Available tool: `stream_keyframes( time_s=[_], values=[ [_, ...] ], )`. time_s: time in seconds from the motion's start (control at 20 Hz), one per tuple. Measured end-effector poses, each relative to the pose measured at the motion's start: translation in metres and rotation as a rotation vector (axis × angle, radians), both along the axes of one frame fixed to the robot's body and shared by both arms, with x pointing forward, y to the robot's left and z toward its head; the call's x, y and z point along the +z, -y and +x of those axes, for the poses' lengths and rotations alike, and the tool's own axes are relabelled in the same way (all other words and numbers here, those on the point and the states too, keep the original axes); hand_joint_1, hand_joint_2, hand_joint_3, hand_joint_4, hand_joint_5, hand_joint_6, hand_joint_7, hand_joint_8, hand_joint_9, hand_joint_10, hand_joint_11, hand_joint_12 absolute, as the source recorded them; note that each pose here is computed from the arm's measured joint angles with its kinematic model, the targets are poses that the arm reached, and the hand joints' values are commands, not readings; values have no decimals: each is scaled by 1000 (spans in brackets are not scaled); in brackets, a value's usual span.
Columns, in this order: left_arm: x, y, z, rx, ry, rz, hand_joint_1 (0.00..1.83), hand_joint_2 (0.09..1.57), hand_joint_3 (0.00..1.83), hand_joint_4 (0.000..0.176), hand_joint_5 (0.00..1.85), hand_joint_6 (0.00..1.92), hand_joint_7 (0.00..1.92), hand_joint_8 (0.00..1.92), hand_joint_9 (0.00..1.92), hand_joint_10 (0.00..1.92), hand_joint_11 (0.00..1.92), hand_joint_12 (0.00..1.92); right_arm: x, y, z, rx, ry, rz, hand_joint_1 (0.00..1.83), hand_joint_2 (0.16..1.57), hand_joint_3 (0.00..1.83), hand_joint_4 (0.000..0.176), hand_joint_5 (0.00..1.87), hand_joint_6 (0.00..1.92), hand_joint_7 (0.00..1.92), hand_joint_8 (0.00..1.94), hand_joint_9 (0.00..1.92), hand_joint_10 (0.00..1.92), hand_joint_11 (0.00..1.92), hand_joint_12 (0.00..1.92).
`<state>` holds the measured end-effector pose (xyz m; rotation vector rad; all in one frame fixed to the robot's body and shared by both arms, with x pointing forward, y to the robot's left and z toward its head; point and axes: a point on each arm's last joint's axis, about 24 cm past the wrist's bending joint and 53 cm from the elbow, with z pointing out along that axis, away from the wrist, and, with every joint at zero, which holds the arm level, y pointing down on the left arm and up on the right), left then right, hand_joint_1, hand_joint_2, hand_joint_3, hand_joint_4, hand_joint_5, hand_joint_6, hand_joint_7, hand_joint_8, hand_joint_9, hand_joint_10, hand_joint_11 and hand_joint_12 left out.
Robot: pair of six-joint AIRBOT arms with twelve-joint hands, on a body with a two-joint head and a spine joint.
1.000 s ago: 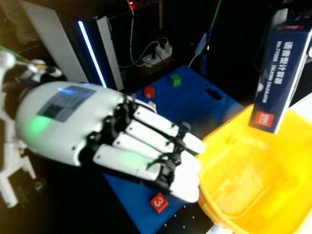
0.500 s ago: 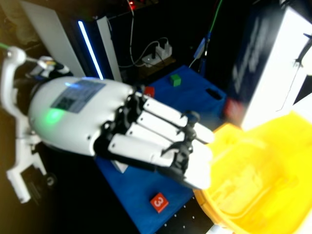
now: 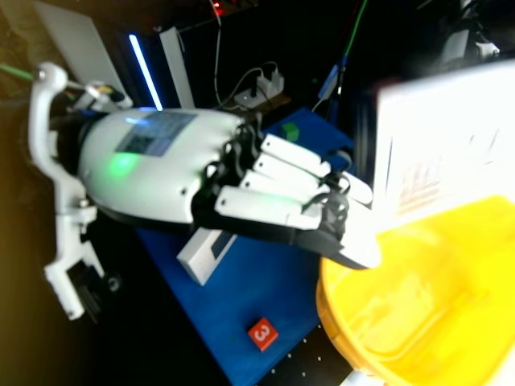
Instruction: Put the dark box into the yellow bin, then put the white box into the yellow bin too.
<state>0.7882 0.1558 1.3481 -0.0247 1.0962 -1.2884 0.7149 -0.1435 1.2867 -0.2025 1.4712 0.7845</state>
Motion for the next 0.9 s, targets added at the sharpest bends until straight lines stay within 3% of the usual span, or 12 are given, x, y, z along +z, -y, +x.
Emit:
stream_keyframes(
  time_s=[0.05,0.1,0.2,0.3,0.4,0.5,0.65,0.7,0.75,0.8,0.85,0.9],
  values=[
    [0,0,0,0,0,-1,1150,786,0,12,296,5,264,7,200,6,64,231,0,0,0,1,1,0,53,1256,0,31,359,5,376,1,337,0,0,662],
    [0,0,0,1,-1,-2,1160,781,0,7,311,10,279,11,215,10,82,239,-1,0,0,1,0,-1,105,1281,3,1,381,6,374,0,343,2,0,686],
    [0,-1,1,2,-3,-2,1174,780,0,43,408,16,337,10,245,8,92,245,-1,0,0,1,0,-2,9,1276,0,50,333,0,369,0,336,1,0,646],
    [-1,-1,1,4,-5,-1,1156,770,0,46,446,6,359,6,253,6,96,255,-1,0,0,1,0,-1,34,1284,1,41,338,2,375,1,337,3,0,589],
    [0,-4,0,6,-9,1,1117,758,0,73,467,2,389,1,298,0,26,473,-1,-1,0,2,0,-1,11,1257,0,56,314,0,330,0,271,0,0,402],
    [0,-9,-1,11,-14,-1,1104,768,3,66,478,1,399,0,282,3,0,468,-2,-1,-1,2,-2,-3,0,1243,0,21,281,0,328,0,279,1,0,540],
    [1,-18,-5,16,-19,3,1054,774,0,85,466,4,396,1,281,4,0,414,-9,1,-3,2,-13,-14,0,1111,0,36,172,1,299,1,285,2,0,598],
    [-4,-27,-6,29,-30,13,1068,785,0,75,458,1,351,0,270,1,0,467,-14,4,-6,1,-23,-27,17,1079,0,11,123,0,296,0,277,1,0,628],
    [-10,-31,-5,38,-43,27,1108,760,0,107,480,3,346,0,264,0,47,412,-17,6,-8,-2,-30,-36,107,973,0,25,93,0,303,1,286,2,0,594],
    [-12,-32,-5,41,-53,31,1116,754,1,114,487,0,345,0,262,0,78,354,-18,7,-8,-4,-32,-39,128,949,0,28,87,0,304,1,289,2,0,585],
    [-16,-35,-5,47,-64,42,1068,756,3,101,441,0,333,0,297,14,141,366,-18,9,-10,-6,-37,-36,146,937,0,0,46,2,277,3,272,2,0,503],
    [-18,-36,-7,46,-71,47,1058,748,0,71,449,1,335,0,313,6,184,314,-17,10,-13,-4,-34,-36,148,926,0,0,26,0,266,1,259,0,0,487]
  ],
)
